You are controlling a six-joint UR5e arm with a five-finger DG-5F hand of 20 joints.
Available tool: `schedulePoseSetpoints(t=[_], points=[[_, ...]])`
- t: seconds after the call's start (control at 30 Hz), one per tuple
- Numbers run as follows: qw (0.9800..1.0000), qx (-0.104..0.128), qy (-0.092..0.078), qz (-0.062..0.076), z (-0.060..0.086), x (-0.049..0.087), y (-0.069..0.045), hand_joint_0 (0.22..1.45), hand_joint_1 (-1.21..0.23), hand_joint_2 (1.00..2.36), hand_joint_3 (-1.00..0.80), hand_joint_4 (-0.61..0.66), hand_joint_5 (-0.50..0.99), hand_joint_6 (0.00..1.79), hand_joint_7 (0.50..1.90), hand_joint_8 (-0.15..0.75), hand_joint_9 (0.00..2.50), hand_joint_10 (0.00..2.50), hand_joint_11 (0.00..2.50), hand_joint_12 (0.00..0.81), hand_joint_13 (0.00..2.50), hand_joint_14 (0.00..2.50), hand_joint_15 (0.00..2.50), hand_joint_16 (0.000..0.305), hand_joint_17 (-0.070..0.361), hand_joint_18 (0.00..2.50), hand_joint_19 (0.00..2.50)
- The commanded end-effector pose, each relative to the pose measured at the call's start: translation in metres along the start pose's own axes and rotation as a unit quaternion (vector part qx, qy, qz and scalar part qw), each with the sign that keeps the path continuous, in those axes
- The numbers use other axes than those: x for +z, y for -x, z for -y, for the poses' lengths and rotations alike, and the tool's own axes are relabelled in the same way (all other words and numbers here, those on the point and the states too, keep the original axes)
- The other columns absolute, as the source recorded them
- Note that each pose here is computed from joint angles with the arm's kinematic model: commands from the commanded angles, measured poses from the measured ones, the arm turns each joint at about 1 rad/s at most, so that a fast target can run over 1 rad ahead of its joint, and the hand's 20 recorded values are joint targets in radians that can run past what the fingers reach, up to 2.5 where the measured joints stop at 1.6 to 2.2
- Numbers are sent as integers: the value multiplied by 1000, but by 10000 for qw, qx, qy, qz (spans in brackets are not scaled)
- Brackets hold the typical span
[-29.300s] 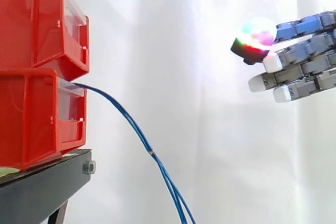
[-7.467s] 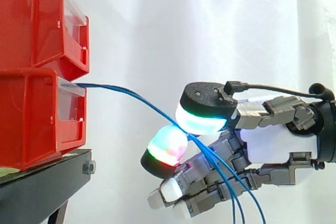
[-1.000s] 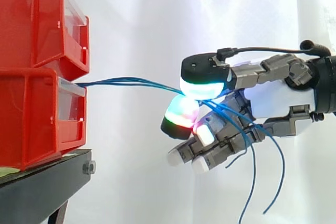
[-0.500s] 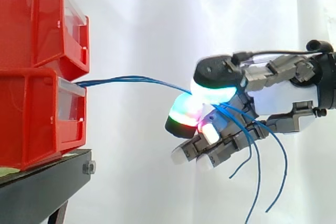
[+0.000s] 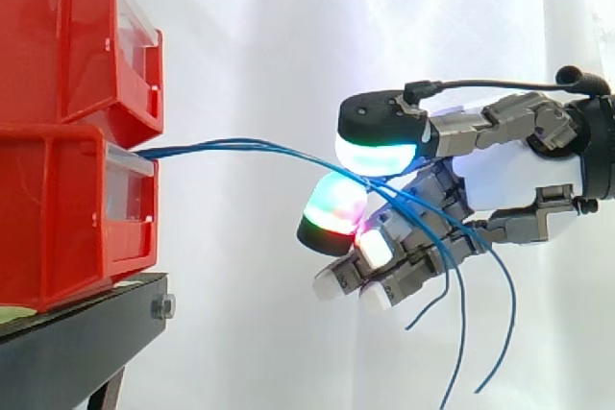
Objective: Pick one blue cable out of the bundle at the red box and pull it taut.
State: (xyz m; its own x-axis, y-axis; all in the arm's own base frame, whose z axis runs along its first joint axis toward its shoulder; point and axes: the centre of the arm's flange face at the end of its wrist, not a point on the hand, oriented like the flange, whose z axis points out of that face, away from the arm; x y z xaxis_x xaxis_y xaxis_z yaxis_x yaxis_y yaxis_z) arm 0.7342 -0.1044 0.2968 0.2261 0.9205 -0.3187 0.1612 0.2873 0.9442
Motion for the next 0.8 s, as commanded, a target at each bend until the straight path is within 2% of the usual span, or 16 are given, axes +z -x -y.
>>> schedulePoseSetpoints(t=[0.0, 0.1, 0.17, 0.33, 0.4, 0.57, 0.6, 0.77], points=[[10000, 0, 0, 3, 0, 0, 0, 561, -716, 1009, -377, 193, -100, 725, 1026, 328, 930, 14, 555, 348, 446, 7, 176, 49, 111, 508, 311], [10000, 0, 0, 3, 0, 0, 0, 573, -739, 1007, -402, 198, -107, 807, 985, 329, 967, 13, 603, 346, 455, 7, 173, 49, 111, 519, 305], [10000, 1, -3, 11, 0, 0, 1, 575, -741, 1007, -405, 197, -107, 824, 1005, 331, 985, 12, 614, 344, 463, 7, 182, 49, 110, 527, 303], [10000, 1, -3, 11, 0, 0, 1, 548, -608, 1007, -424, 204, -90, 799, 970, 323, 991, 13, 600, 346, 466, 7, 190, 50, 112, 530, 318], [10000, 0, 0, 3, 0, 0, 0, 588, -560, 1011, -358, 189, -81, 770, 997, 319, 992, 14, 591, 339, 460, 7, 183, 48, 109, 517, 324], [10000, 0, 0, 3, 0, 0, 0, 578, -524, 1018, -198, 175, -78, 762, 1029, 319, 988, 14, 585, 341, 442, 8, 196, 49, 109, 498, 330], [10000, 0, 0, 3, 0, 0, 0, 588, -525, 1014, -173, 190, -73, 764, 1012, 343, 1004, 13, 572, 368, 462, 7, 190, 54, 122, 535, 304], [10000, 1, -3, 11, 0, 0, 1, 589, -591, 1015, -141, 193, -73, 765, 1007, 355, 1000, 10, 591, 367, 465, 7, 180, 54, 121, 546, 302]])
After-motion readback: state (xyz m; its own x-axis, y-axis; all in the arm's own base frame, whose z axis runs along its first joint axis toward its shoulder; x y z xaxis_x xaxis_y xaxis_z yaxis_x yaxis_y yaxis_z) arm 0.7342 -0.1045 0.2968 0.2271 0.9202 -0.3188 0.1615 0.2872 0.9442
